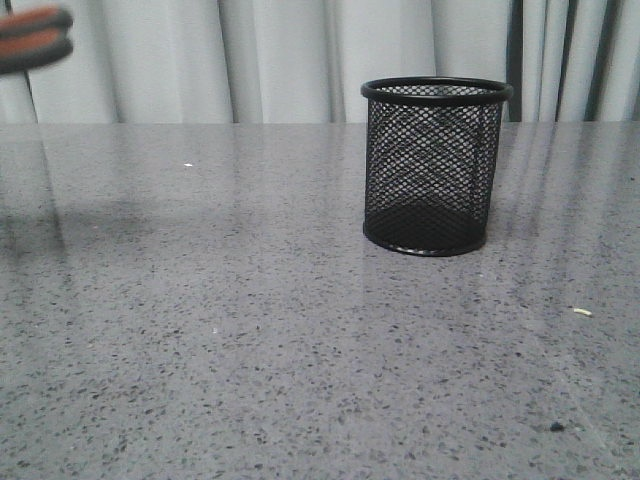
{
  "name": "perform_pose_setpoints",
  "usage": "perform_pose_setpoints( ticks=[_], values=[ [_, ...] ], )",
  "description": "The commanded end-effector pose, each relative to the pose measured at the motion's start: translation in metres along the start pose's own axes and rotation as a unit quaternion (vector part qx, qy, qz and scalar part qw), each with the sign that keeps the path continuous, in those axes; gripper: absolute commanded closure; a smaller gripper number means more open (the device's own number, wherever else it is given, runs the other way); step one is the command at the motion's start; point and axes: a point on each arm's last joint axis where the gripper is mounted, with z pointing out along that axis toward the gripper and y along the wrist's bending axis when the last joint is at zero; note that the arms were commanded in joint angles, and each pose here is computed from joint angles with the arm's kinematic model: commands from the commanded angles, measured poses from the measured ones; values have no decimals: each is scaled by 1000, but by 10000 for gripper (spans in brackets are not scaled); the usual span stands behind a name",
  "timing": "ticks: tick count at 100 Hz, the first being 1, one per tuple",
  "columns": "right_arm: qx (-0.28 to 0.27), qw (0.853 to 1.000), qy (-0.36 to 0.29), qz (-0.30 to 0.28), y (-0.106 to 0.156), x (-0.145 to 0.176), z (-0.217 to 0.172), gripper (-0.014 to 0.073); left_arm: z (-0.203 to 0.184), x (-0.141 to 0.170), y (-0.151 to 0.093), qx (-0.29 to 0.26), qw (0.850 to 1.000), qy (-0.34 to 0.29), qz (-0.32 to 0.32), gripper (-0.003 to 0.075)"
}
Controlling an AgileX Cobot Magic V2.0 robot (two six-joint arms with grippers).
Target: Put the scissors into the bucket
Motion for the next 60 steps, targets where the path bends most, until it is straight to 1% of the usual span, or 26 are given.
perform_pose_setpoints(
  ticks=[1,10,24,37,47,60],
  values=[
    [-55,997,-52,3,13,-22,-5,169,-32,-18,-4,-63,997,-52,12,657],
    [-104,993,-61,3,22,-28,-9,169,-44,-31,-13,-68,994,-85,27,657],
    [-145,988,-49,-7,33,-40,-10,169,-58,-45,-24,-72,988,-126,47,657],
    [-162,985,-50,-38,39,-50,-10,169,-67,-52,-32,-75,985,-147,53,657],
    [-161,983,-62,-64,41,-57,-11,169,-71,-54,-34,-78,983,-154,56,657],
    [-159,982,-79,-59,42,-64,-9,169,-77,-53,-37,-85,982,-160,51,656]
  ],
)
